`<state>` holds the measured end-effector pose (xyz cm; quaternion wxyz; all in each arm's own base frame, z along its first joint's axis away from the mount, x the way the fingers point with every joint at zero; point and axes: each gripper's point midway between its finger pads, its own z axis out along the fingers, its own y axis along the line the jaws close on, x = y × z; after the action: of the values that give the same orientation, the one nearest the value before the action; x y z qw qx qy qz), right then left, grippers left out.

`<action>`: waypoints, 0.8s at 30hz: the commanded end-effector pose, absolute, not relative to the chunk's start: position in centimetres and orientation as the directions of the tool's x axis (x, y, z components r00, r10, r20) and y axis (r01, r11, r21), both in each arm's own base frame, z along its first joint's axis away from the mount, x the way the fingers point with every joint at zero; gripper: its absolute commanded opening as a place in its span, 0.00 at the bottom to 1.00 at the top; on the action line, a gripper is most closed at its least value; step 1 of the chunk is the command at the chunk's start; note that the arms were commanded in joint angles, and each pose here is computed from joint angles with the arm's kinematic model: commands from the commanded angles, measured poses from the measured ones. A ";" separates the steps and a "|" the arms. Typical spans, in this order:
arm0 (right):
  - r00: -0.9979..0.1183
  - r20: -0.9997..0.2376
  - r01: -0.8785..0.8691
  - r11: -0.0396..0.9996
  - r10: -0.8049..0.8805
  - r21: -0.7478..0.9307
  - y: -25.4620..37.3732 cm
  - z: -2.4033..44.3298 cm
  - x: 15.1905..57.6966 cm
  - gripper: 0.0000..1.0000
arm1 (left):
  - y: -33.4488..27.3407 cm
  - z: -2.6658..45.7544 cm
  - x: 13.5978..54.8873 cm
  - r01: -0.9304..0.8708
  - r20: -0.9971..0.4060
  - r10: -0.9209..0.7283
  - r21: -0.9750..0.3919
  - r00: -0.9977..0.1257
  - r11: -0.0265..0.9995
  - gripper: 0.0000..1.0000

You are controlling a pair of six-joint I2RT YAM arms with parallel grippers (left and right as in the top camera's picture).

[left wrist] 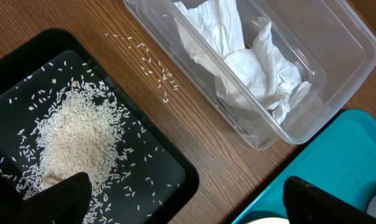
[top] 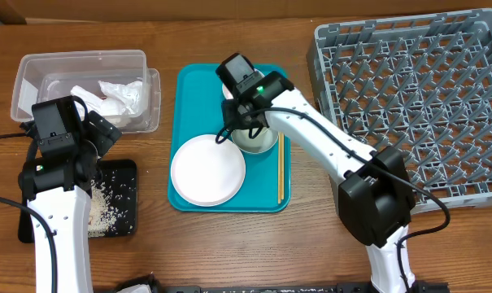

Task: Sort waste into correct bins and load items into the dishwasher
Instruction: 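Lower the right gripper into the white cup and grip it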

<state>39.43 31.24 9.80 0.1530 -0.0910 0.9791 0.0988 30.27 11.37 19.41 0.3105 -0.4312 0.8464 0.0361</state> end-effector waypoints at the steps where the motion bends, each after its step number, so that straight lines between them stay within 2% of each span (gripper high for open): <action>1: -0.948 -0.298 -0.163 0.973 -0.110 0.162 31.6 8.9 38.9 0.50 | 11.5 20.3 30.4 -0.740 -0.575 -0.694 -0.213 -0.434 0.639 1.00; 11: -0.951 -0.302 -0.105 0.990 -0.071 0.098 30.4 7.0 38.6 0.50 | 11.5 20.3 30.4 -0.740 -0.575 -0.694 -0.213 -0.434 0.639 1.00; 16: -0.950 -0.304 -0.106 0.989 -0.071 0.101 30.5 7.1 38.6 0.42 | 11.5 20.3 30.4 -0.740 -0.575 -0.694 -0.213 -0.434 0.639 1.00; 24: -0.947 -0.313 -0.109 0.988 -0.068 0.113 30.9 8.7 38.9 0.37 | 11.5 20.3 30.4 -0.740 -0.575 -0.694 -0.213 -0.434 0.639 1.00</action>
<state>37.99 30.09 7.16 0.1354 -0.0478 0.9881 0.0551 30.28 11.38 19.42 0.3107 -0.4312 0.8463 0.0362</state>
